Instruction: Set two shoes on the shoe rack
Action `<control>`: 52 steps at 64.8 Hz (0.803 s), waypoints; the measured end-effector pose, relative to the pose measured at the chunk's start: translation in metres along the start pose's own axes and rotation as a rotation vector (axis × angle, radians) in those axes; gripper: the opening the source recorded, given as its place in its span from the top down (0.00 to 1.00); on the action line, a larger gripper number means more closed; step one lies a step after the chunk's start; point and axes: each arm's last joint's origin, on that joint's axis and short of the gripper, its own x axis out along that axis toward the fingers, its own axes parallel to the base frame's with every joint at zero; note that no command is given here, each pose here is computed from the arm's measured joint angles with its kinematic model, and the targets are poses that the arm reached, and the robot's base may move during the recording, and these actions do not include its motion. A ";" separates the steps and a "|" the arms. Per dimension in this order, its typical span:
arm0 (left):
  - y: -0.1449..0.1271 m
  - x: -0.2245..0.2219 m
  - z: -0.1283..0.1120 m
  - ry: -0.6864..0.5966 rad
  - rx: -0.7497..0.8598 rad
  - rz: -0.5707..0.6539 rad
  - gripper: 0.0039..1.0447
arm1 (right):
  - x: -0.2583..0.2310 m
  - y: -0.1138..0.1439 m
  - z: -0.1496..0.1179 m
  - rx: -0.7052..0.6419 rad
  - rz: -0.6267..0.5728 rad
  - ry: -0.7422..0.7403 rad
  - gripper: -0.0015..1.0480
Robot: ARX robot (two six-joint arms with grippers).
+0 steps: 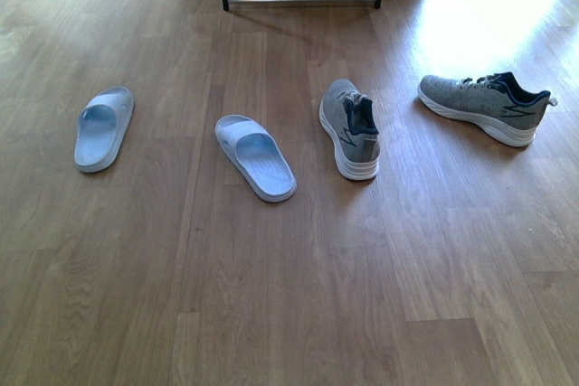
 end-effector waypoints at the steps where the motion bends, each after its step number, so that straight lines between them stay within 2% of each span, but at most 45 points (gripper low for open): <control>1: 0.000 0.000 0.000 0.000 0.000 0.000 0.09 | 0.000 0.000 0.000 0.000 0.000 0.000 0.09; 52: 0.000 0.000 0.000 0.000 0.000 0.000 0.09 | 0.000 0.000 0.000 0.000 0.000 0.000 0.09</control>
